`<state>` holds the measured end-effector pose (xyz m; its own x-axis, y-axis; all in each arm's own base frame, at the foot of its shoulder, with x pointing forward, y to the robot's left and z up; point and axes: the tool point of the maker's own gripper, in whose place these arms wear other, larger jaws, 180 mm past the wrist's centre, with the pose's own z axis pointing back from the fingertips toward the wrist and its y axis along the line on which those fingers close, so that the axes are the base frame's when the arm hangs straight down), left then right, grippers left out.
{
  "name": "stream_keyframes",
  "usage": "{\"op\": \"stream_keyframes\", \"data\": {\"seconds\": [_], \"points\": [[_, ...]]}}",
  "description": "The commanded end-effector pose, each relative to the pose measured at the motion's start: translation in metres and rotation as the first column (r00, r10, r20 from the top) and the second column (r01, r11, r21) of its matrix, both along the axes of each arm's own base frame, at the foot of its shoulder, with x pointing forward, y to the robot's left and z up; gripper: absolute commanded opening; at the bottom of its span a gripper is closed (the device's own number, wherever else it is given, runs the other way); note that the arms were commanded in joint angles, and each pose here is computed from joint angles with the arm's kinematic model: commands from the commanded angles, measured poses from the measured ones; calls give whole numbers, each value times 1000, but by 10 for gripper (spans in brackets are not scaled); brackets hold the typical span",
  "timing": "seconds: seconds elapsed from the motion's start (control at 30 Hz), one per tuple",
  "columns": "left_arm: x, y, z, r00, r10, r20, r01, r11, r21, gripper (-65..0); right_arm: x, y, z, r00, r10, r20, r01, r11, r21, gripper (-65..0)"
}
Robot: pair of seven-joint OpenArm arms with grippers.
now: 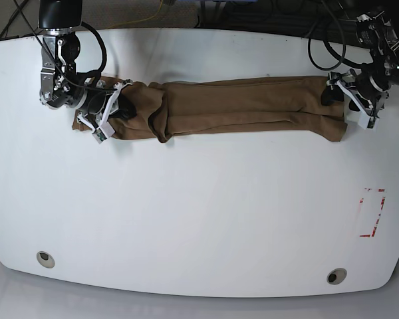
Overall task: Layout the t-shirt on the table in an organized manner, then fold the t-shirt properly
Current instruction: 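Fold the strip end with the left gripper toward the right gripper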
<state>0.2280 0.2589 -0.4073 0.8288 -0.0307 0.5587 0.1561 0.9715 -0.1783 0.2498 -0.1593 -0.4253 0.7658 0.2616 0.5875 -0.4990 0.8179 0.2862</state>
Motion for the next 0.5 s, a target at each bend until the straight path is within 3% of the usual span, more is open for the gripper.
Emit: {"op": "stream_keyframes", "data": {"seconds": [0.0,0.47], "points": [[11,-5,9,999,-22,44,23,1000,-3,-144,-5,-8,-5,999,11,-30,-12,999,-47,-641],[10,-14,-19,999,-16,-30,13,997,-76,-145,-5,-7,-4,1000,10,-29,-11,999,-43,-642]]}}
